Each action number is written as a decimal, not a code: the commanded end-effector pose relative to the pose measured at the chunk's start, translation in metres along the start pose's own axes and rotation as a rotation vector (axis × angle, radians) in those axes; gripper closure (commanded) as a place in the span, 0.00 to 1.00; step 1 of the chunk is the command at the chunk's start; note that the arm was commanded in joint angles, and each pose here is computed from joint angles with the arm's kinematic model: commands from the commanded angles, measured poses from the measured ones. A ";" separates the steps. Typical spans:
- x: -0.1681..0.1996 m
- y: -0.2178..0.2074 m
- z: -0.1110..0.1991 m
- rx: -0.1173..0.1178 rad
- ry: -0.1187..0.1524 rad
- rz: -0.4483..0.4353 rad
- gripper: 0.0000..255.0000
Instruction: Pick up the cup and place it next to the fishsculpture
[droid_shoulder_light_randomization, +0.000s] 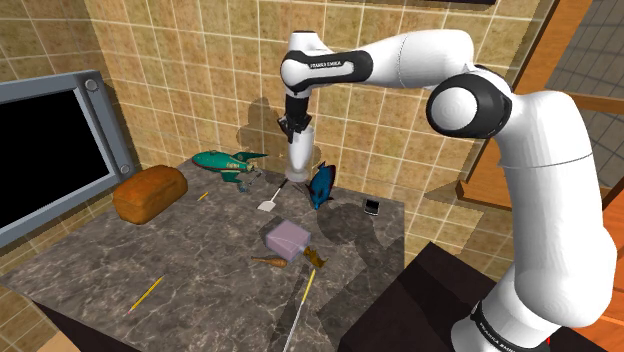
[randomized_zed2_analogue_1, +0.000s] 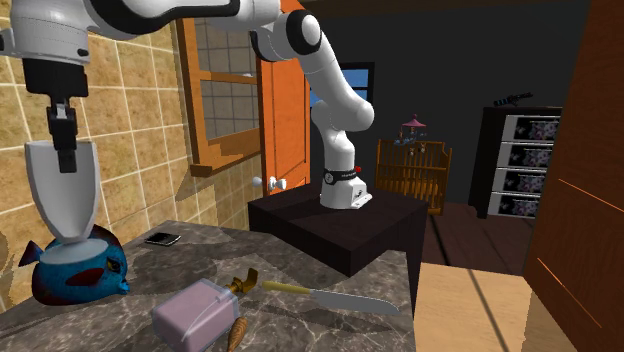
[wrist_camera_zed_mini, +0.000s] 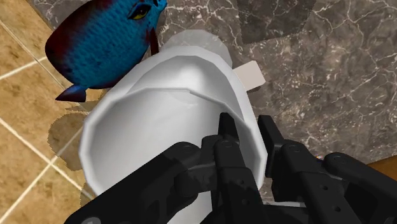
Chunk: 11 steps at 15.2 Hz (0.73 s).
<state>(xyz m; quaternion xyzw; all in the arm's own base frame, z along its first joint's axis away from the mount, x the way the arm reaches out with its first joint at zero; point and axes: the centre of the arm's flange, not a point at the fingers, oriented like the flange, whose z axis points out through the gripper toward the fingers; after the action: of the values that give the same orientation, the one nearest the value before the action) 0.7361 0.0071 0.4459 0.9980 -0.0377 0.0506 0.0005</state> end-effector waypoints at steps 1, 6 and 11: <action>-0.001 0.001 0.011 0.000 0.002 0.000 1.00; -0.004 0.001 0.037 0.000 0.002 0.000 1.00; -0.006 0.001 0.063 0.000 0.002 0.000 1.00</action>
<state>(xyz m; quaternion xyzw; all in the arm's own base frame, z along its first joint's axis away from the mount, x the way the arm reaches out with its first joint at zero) 0.7355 0.0066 0.3869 0.9980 -0.0378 0.0508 0.0005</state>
